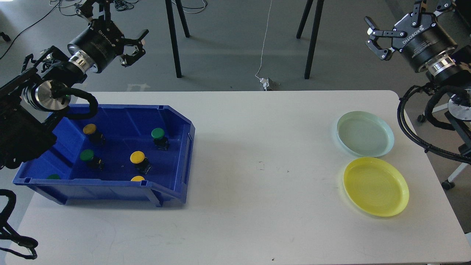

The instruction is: Pass button and place on color plate

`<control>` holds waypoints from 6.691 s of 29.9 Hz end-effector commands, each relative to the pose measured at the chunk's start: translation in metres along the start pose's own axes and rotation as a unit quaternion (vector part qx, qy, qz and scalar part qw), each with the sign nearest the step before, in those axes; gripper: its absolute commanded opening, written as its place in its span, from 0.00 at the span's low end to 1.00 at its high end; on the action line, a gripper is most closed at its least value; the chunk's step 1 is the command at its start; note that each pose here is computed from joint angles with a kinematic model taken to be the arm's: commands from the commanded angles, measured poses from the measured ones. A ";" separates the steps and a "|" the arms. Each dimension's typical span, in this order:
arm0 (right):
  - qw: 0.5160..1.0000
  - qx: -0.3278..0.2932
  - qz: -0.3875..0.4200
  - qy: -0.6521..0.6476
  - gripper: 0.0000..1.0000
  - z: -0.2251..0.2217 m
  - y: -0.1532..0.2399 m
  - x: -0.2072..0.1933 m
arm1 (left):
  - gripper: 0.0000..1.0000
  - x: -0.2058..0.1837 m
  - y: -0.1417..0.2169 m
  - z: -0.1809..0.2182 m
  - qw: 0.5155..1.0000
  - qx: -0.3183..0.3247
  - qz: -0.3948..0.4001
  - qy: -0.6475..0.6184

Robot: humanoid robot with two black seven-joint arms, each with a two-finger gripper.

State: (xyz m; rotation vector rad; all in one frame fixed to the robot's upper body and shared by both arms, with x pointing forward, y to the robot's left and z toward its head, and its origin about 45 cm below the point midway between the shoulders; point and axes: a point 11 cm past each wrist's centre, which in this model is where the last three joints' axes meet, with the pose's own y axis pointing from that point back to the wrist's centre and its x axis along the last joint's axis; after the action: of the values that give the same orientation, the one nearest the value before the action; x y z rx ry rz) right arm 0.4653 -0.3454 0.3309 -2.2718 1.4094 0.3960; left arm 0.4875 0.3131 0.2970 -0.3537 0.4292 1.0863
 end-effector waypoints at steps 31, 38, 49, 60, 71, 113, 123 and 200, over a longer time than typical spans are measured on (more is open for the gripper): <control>1.000 0.003 0.009 -0.007 0.99 0.004 0.005 0.006 | 1.00 0.032 0.008 0.025 0.981 -0.156 0.060 0.101; 1.000 0.003 0.009 -0.007 0.99 0.004 0.005 0.006 | 1.00 0.012 -0.001 0.032 0.991 -0.124 0.026 0.051; 1.000 0.002 0.010 -0.007 0.99 0.004 0.007 0.007 | 1.00 -0.002 0.004 0.060 0.989 -0.142 -0.004 0.035; 1.000 -0.001 0.017 -0.012 0.99 0.010 0.012 0.011 | 1.00 -0.059 0.016 0.107 0.988 -0.094 -0.094 -0.076; 1.000 0.000 0.022 -0.016 0.99 0.012 0.016 0.015 | 0.99 -0.134 0.066 0.137 0.935 -0.016 -0.196 -0.296; 0.999 -0.003 0.034 -0.016 0.99 0.014 0.027 0.023 | 1.00 -0.009 0.098 -0.102 0.543 0.375 -0.367 -0.656; 0.999 -0.004 0.042 -0.020 0.99 0.017 0.033 0.028 | 1.00 0.024 0.098 -0.097 0.497 0.413 -0.340 -0.684; 0.998 0.003 0.061 -0.030 0.99 0.021 0.047 0.039 | 0.06 0.054 0.117 -0.126 0.495 0.453 -0.326 -0.666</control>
State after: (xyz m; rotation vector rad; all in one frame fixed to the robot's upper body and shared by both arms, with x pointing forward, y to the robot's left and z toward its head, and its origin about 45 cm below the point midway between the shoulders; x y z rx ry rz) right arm 0.4407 -0.3829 0.2863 -2.1588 1.5177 0.4904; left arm 0.3797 0.3472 0.1456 1.2359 -0.5688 -0.0050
